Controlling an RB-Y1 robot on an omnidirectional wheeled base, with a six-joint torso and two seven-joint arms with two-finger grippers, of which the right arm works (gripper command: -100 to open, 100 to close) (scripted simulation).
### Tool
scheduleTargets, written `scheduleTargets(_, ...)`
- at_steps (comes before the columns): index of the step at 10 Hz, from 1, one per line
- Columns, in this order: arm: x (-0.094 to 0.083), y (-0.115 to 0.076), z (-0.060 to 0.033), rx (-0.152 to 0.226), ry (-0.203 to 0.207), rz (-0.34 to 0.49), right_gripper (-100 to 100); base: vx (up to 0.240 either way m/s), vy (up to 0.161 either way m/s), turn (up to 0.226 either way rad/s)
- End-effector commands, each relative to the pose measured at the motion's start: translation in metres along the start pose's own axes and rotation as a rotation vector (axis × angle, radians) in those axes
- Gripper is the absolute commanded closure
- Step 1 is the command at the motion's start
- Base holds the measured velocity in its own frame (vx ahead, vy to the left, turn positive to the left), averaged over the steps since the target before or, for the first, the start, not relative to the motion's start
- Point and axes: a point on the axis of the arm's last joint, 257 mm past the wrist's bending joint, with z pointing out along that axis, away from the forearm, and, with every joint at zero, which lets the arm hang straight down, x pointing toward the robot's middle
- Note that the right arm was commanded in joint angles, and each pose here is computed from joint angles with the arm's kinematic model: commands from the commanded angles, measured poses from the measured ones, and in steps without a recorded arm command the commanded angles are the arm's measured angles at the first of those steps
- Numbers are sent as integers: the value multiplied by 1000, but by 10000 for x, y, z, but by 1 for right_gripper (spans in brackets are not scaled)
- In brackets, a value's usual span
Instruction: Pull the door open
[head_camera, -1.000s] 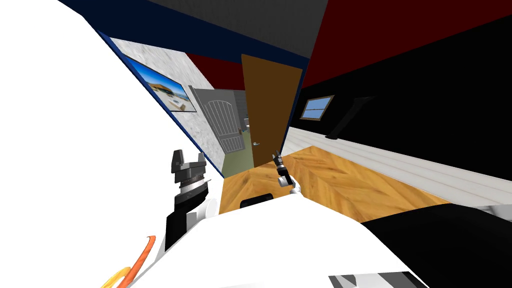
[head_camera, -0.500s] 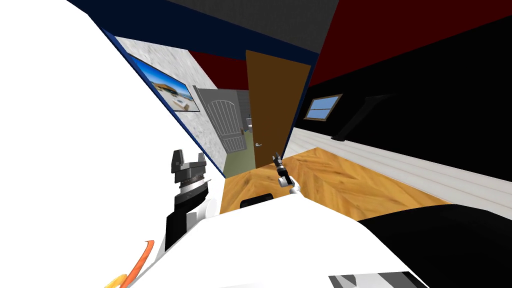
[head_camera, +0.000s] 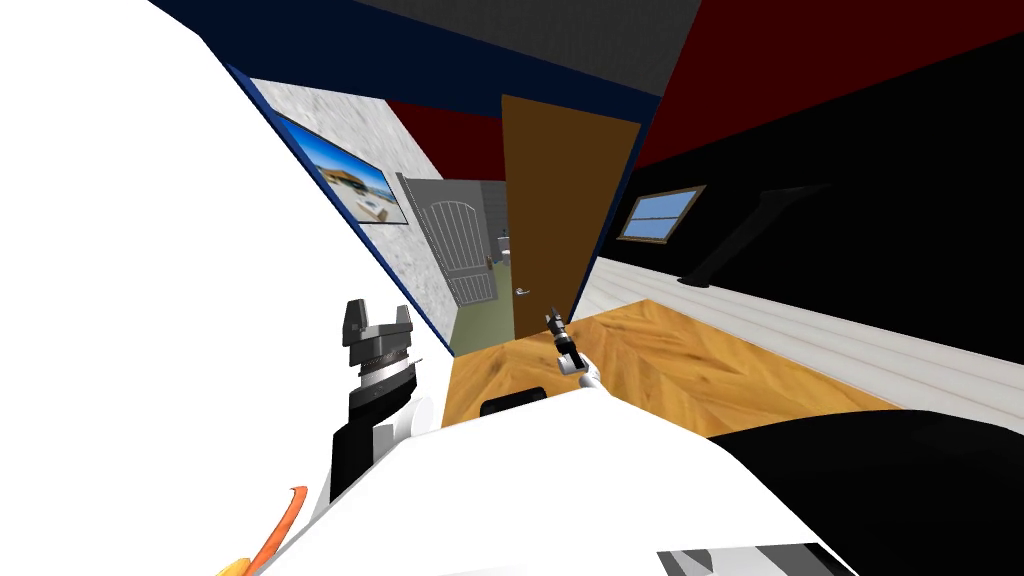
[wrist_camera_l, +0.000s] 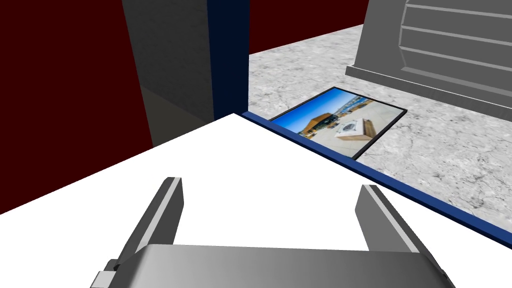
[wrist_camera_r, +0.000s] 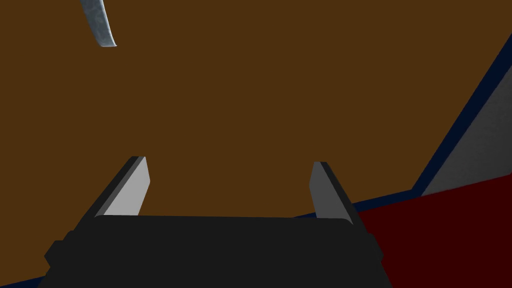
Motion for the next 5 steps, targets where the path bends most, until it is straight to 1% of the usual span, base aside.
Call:
scheduleTargets(1, -22, -95, -27, 18, -3, -2, -100, 73, 12, 32)
scheduleTargets(3, -73, -217, -41, 39, -6, -8, -100, 65, 16, 79)
scheduleTargets(4, -80, -244, -55, 46, -7, -8, -100, 57, -2, 33)
scheduleTargets(5, -110, -315, -72, 60, -10, -11, -100, 70, 4, 62)
